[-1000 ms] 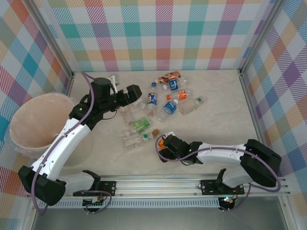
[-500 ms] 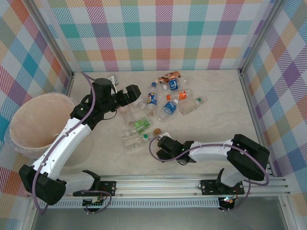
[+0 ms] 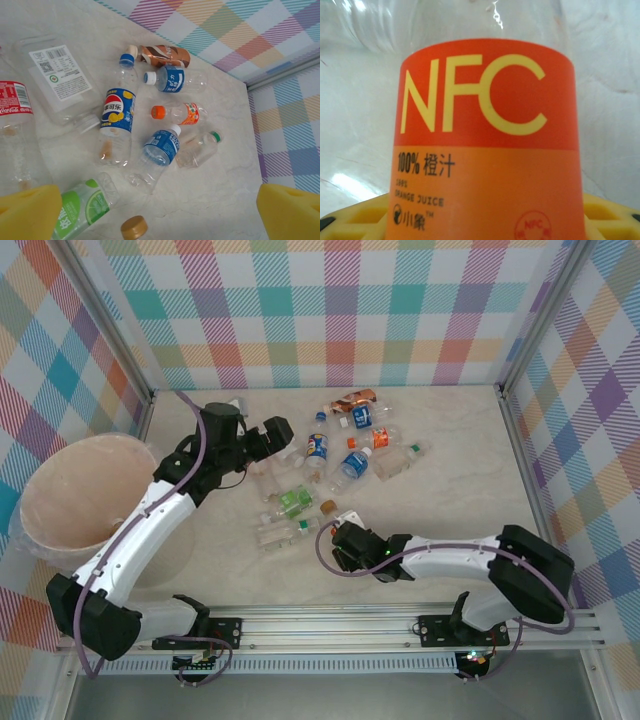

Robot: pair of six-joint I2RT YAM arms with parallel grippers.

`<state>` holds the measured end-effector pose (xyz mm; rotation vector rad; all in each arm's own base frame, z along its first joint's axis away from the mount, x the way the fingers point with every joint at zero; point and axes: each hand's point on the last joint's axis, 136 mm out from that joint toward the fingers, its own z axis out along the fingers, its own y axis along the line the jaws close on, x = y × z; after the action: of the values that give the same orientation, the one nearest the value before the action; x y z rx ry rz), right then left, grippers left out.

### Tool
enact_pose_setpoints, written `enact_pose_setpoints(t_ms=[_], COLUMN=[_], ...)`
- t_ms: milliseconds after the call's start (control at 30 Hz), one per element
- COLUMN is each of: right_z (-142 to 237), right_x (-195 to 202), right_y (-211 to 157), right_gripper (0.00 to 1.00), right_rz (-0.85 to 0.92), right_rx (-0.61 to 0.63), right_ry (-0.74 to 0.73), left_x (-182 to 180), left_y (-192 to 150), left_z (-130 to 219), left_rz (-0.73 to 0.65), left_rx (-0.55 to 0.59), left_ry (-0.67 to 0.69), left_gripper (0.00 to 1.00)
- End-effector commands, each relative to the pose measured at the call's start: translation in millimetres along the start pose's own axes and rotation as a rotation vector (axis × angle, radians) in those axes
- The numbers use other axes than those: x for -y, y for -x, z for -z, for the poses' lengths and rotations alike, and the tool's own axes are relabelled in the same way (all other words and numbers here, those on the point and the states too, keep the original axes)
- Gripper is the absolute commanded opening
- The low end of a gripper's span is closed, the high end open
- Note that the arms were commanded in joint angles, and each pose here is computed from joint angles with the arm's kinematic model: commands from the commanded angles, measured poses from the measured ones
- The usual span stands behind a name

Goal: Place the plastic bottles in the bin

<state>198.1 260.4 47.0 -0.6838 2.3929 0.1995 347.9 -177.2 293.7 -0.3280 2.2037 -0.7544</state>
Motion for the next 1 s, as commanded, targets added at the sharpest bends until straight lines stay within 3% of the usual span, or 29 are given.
enact_pose_setpoints(t_ms=[0,233,333,467,667,967], right_z=[12,24,32,47,65,85], right_x=[8,30,37,43,37,13], right_y=[16,34,50,76,105,148], right_gripper=[0.46,0.44,0.42,0.41,0.41,0.42], right_rz=[-0.057,-0.236,-0.332,-0.425,-0.39,-0.305], right_rx=[0.08,0.163,0.223,0.331,0.406,0.478], right_ry=[-0.022,0.02,0.11,0.268,0.439,0.601], left_x=[-5,-6,-3,25,65,98], left_y=[-1,-20,-38,-62,-82,-98], left_z=[-4,-28,-44,-60,-68,-85], left_rz=[0.025,0.086,0.127,0.111,0.034,0.052], left_rx=[0.008,-0.064,-0.137,-0.254,-0.315,-0.373], left_ry=[0.024,-0.01,-0.05,-0.201,-0.335,-0.44], left_gripper=[1.0,1.0,1.0,1.0,1.0,1.0])
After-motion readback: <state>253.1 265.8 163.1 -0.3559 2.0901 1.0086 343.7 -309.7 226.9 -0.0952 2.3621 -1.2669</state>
